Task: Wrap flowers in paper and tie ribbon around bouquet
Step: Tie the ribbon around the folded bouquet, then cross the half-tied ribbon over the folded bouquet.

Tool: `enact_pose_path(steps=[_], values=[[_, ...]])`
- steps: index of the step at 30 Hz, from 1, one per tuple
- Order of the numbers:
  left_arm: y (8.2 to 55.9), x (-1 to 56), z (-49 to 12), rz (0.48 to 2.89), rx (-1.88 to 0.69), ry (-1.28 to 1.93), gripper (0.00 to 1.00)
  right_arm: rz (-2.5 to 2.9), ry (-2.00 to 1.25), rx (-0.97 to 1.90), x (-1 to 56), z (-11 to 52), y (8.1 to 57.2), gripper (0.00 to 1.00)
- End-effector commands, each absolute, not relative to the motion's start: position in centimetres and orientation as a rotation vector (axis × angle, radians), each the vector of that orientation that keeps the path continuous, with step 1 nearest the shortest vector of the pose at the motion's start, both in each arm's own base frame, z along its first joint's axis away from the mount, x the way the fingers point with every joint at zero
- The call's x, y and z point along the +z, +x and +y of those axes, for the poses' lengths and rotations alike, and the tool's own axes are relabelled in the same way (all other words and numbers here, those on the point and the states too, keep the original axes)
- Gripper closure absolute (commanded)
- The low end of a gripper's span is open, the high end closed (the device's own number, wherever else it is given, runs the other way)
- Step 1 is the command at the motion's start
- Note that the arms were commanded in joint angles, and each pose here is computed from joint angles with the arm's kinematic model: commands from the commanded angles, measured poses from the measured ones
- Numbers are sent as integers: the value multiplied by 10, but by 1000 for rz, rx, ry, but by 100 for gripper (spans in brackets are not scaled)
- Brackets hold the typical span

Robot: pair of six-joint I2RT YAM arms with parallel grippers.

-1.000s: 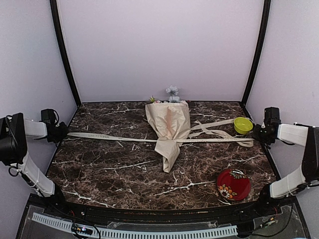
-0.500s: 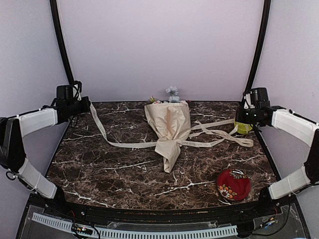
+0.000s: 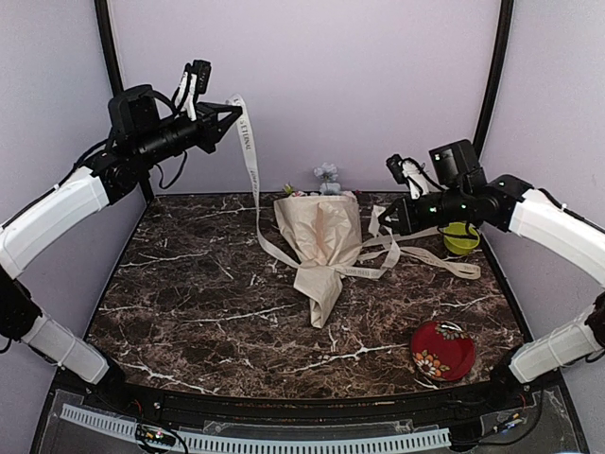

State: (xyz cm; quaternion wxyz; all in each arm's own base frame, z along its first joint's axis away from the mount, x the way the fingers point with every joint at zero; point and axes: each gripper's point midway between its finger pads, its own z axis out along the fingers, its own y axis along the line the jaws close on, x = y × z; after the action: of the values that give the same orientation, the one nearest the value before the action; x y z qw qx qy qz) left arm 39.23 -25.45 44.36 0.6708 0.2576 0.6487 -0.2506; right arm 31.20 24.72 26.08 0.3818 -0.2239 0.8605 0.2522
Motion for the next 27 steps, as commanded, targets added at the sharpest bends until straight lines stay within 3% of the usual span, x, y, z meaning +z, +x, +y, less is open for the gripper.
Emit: enact_pose_path(steps=[1, 4, 5, 7, 10, 11, 12, 15, 19, 21, 27], values=[[336, 505, -274, 1221, -600, 757, 100, 2377, -535, 624, 247, 231, 282, 100], [310, 516, -292, 1140, -603, 847, 100, 2533, -371, 460, 232, 197, 280, 100], [305, 517, -295, 1123, -604, 869, 100, 2563, -291, 400, 230, 181, 282, 94], [289, 519, -308, 1087, -645, 911, 100, 2580, -140, 252, 233, 143, 288, 59], [275, 525, -317, 1055, -683, 932, 100, 2484, 59, 86, 258, 87, 302, 32], [271, 526, -320, 1047, -692, 940, 100, 2425, 122, 46, 273, 70, 308, 13], [266, 527, -322, 1035, -702, 950, 100, 2352, 175, 10, 292, 54, 313, 1], [254, 528, -331, 1007, -736, 979, 100, 2208, 109, 135, 340, 67, 325, 0], [240, 526, -345, 978, -774, 1020, 100, 2015, -433, 718, 371, 191, 318, 20], [233, 530, -348, 955, -791, 1018, 100, 1923, -644, 859, 367, 245, 301, 25], [233, 564, -340, 929, -758, 871, 100, 1728, -1038, 1066, 334, 362, 270, 21]])
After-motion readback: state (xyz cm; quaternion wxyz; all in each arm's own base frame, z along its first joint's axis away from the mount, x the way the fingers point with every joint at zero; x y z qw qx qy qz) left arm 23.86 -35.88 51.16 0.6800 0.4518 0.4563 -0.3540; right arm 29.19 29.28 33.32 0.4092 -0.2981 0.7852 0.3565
